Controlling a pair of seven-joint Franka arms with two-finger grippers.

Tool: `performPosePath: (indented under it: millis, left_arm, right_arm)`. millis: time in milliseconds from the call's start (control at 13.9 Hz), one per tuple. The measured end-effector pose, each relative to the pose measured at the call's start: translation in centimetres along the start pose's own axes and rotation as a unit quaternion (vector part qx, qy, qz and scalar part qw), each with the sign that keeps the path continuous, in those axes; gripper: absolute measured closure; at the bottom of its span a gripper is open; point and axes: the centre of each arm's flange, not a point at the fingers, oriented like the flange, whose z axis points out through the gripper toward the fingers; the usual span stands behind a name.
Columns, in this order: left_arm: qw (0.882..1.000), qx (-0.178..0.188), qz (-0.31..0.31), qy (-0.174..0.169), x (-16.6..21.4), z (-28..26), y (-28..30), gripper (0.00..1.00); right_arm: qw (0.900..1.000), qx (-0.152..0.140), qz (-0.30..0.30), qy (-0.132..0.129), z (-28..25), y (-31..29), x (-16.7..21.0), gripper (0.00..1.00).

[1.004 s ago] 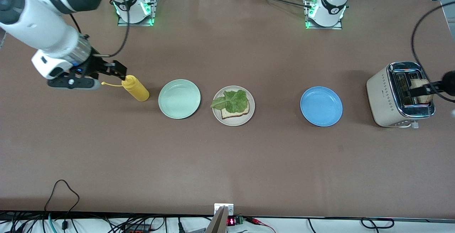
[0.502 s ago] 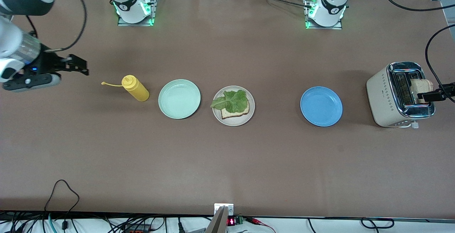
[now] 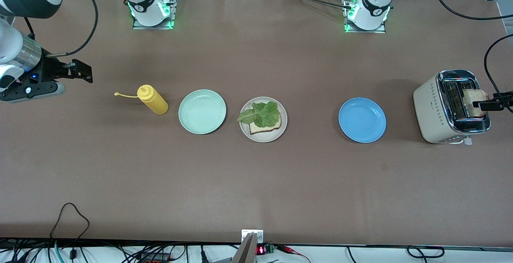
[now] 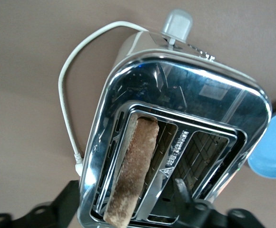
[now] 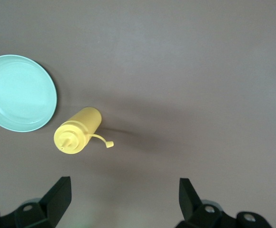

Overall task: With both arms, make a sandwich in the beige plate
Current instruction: 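Withdraw the right gripper while the left gripper reaches the toaster, then grasp the second bread slice and lift it from the toaster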

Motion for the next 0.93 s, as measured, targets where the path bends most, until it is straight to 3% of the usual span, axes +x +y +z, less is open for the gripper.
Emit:
performPosePath:
  millis: [430, 717, 933]
  left_arm:
    - [0.999, -0.006, 0.049, -0.021, 0.4, 1.1, 0.1, 0.82]
    - [0.993, -0.015, 0.108, -0.035, -2.1, -5.1, 1.0, 0.86]
    - [0.986, -0.053, 0.151, -0.051, -6.3, -11.5, 4.4, 0.86]
  right_arm:
    - [1.000, -0.005, 0.021, 0.001, -0.4, 2.4, 0.9, 0.00]
    - [0.998, 0.020, 0.056, 0.005, -0.4, 1.8, 1.0, 0.00]
    - [0.997, 0.027, 0.072, 0.005, -0.4, 1.6, 1.0, 0.00]
